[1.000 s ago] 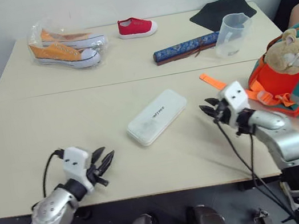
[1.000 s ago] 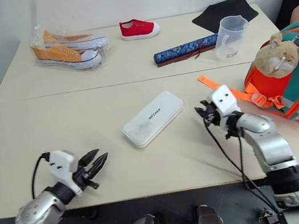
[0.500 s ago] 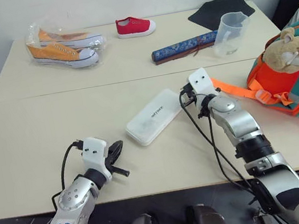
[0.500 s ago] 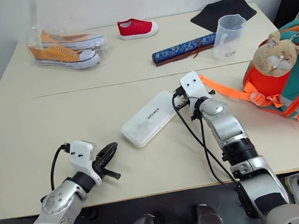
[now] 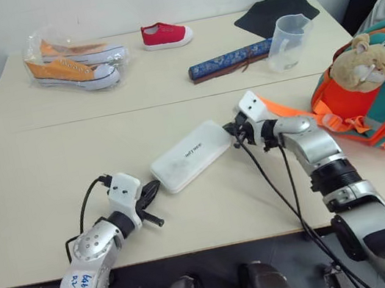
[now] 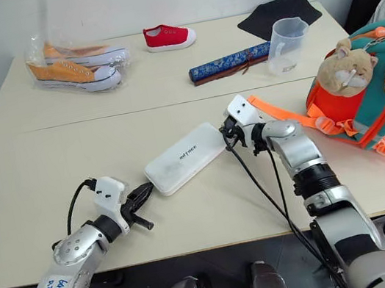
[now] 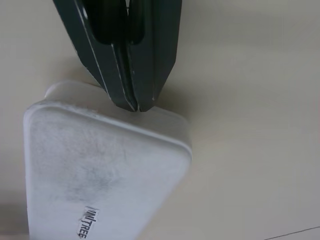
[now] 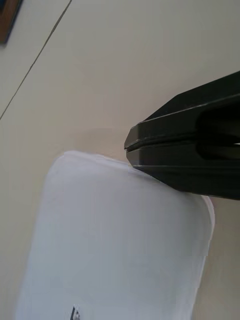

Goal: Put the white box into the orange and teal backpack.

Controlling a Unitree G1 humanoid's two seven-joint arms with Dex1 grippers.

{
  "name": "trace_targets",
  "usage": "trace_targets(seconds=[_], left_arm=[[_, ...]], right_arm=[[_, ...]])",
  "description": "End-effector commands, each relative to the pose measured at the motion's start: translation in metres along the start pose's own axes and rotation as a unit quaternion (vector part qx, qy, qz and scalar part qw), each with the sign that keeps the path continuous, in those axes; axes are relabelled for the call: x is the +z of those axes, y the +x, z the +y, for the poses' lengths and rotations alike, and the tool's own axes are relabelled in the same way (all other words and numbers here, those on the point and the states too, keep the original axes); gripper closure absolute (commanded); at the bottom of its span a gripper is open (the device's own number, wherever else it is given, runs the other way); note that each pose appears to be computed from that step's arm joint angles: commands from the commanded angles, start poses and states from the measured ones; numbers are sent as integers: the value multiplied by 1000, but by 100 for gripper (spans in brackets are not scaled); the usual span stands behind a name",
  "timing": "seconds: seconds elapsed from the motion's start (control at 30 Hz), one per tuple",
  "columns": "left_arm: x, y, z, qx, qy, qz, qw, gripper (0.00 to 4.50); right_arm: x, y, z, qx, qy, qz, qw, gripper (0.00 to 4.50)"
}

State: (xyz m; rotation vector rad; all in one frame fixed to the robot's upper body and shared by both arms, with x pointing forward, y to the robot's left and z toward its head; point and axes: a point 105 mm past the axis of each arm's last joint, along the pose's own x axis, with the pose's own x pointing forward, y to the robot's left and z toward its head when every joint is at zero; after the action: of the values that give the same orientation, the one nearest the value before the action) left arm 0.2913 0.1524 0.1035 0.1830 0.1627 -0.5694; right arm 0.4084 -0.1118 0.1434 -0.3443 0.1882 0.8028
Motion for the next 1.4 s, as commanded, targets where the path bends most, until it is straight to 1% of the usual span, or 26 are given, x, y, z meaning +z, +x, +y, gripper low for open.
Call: trace_targets(seconds=[0.03, 0.17, 0.33, 0.57, 0.7, 0.77, 0.8, 0.87, 0.93, 0.97, 1.0, 1.07, 1.13, 1.23, 1.27, 1.3, 1.33, 1.4], left_arm=[[7, -5, 0, -36, 35, -10, 999, 445], [5, -11, 6, -61, 56, -3, 997, 445], [0, -20, -1, -125, 71, 9, 990, 445], [-3, -25, -16, -186, 72, 19, 980, 445], [-8, -24, -19, -195, 75, 28, 977, 445], [-9, -23, -18, -200, 63, 34, 977, 445], [-10, -24, -18, -203, 46, 39, 977, 429], [-11, -27, -18, -215, 16, 51, 975, 379], [-11, -33, -14, -224, -26, 65, 972, 326], [-13, -38, -10, -231, -60, 82, 968, 290], [-16, -44, -6, -238, -103, 106, 960, 254], [-18, -53, 6, -244, -178, 146, 942, 198], [-14, -56, 15, -246, -236, 165, 925, 138], [-3, -42, 28, -231, -316, 178, 903, 50], [3, -37, 29, -239, -355, 179, 886, 17], [7, -34, 28, -248, -383, 180, 872, 1], [10, -32, 27, -256, -422, 188, 849, 1], [16, -26, 18, -278, -434, 198, 834, 1]], right_arm=[[7, -10, 22, 70, -17, -9, 997, 450], [-2, -28, 38, 106, -17, 7, 994, 450], [-14, -54, 58, 131, -13, 36, 991, 450], [-28, -94, 75, 125, 13, 70, 990, 450], [-37, -116, 77, 115, 31, 95, 988, 450], [-44, -126, 78, 109, 39, 108, 987, 450], [-47, -130, 76, 101, 43, 113, 987, 450], [-51, -136, 74, 90, 45, 116, 988, 450], [-55, -140, 68, 75, 43, 118, 989, 450], [-56, -141, 66, 70, 44, 119, 989, 450], [-57, -142, 64, 66, 43, 118, 990, 450], [-58, -142, 60, 61, 40, 117, 990, 450], [-58, -140, 58, 61, 36, 115, 991, 450], [-57, -134, 57, 66, 27, 110, 991, 450], [-57, -131, 57, 70, 26, 108, 991, 450], [-57, -129, 58, 73, 25, 108, 991, 450], [-57, -127, 59, 78, 23, 107, 991, 450], [-57, -121, 61, 85, 13, 104, 991, 450]])
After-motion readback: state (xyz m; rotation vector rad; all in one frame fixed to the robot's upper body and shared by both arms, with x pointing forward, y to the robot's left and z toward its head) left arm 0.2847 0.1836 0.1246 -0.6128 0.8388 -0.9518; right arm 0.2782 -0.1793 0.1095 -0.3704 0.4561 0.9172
